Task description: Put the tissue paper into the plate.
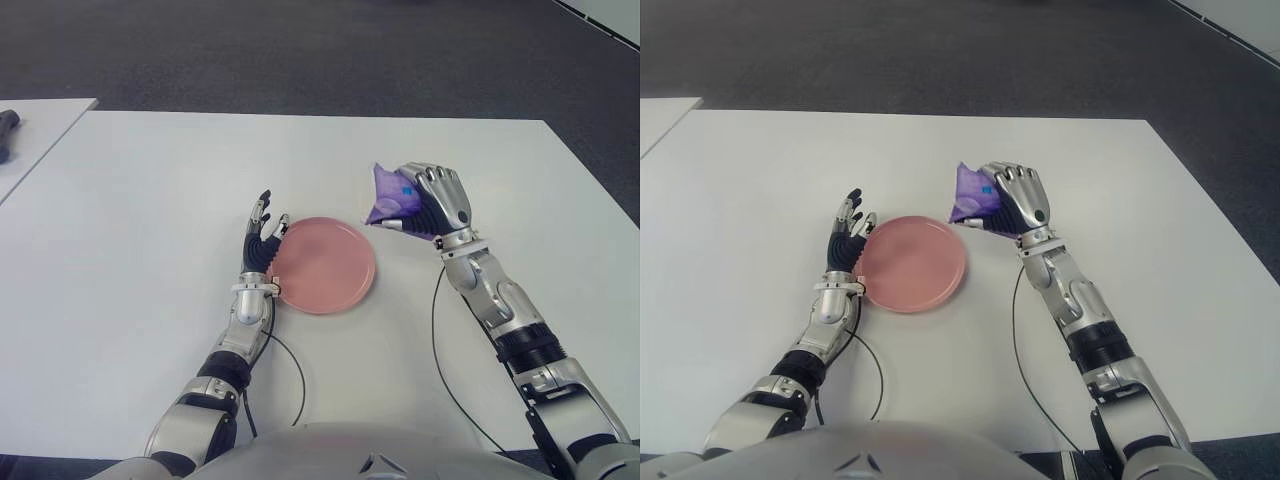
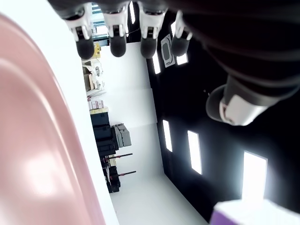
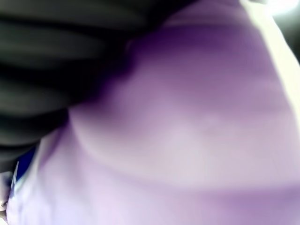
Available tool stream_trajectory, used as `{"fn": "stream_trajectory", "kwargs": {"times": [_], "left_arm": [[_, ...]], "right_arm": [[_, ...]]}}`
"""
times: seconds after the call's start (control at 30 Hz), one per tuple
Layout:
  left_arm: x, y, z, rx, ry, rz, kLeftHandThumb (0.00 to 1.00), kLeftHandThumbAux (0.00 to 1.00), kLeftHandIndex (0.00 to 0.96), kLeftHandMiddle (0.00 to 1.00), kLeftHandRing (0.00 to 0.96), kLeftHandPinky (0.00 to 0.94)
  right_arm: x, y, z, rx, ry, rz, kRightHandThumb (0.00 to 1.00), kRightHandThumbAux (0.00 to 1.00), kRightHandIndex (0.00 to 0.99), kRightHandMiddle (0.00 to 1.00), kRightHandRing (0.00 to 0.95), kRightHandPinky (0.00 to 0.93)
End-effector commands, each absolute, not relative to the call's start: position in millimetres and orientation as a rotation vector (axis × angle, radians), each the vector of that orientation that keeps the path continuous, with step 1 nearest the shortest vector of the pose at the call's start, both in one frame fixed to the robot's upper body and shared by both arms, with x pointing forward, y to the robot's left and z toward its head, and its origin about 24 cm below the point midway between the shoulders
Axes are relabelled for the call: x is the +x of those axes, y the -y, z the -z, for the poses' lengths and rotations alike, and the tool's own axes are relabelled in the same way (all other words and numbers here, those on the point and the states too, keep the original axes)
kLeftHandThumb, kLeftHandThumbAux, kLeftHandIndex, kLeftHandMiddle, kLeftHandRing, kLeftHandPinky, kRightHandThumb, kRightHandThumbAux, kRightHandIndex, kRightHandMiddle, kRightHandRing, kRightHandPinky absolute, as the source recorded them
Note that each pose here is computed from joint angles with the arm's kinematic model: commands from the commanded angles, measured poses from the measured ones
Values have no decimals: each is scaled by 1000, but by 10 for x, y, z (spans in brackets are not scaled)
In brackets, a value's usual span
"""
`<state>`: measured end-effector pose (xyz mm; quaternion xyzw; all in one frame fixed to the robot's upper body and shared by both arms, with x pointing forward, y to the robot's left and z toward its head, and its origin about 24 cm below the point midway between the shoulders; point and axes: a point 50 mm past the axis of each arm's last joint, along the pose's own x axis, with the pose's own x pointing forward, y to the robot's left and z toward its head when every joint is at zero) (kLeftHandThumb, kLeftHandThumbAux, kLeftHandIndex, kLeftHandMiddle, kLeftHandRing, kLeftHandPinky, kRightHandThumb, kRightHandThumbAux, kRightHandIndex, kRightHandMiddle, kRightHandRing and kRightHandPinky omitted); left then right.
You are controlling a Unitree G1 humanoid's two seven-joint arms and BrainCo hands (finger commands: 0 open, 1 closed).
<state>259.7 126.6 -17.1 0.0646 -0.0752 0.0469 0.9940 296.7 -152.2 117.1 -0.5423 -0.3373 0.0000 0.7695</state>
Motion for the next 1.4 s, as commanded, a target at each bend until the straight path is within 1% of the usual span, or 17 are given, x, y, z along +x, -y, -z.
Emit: {"fn": "stream_trajectory", "kwargs": {"times": [0.03,0.33,0.43,0.6,0.7,0.9,1.13,1.23,1.4], "left_arm": [[2292,-1338,525,154,-10,-107,27,471,0,0,0,0],[2296,-1340,516,147,-2,-103,24,465,0,0,0,0],[2294,-1339,517,147,-2,-105,20,470,0,0,0,0],[2288,-1337,510,151,9,-110,17,471,0,0,0,0],[2290,-1332,504,152,13,-111,16,466,0,0,0,0],[2291,-1332,514,145,5,-125,6,460,0,0,0,0],[2290,-1323,515,139,3,-130,0,459,0,0,0,0],[2285,-1317,513,133,3,-132,0,457,0,0,0,0],[2282,-1306,511,124,1,-132,0,454,0,0,0,0]], "right_arm": [[2978,1399,-1257,-1148,794,8,854,678,398,530,838,780],[3006,1181,-1279,-1128,864,-38,855,677,399,534,847,827],[3002,1152,-1273,-1127,859,-63,855,677,400,537,849,835],[2983,1021,-1231,-1119,833,-161,856,676,401,541,850,841],[2978,985,-1211,-1113,821,-190,856,676,402,543,849,839],[2981,817,-992,-1124,796,-296,856,676,401,543,844,831],[2959,742,-900,-1136,813,-350,855,677,399,542,838,828],[2927,684,-742,-1149,827,-405,855,677,398,541,834,819],[2898,657,-625,-1173,823,-473,854,678,397,539,824,801]]}}
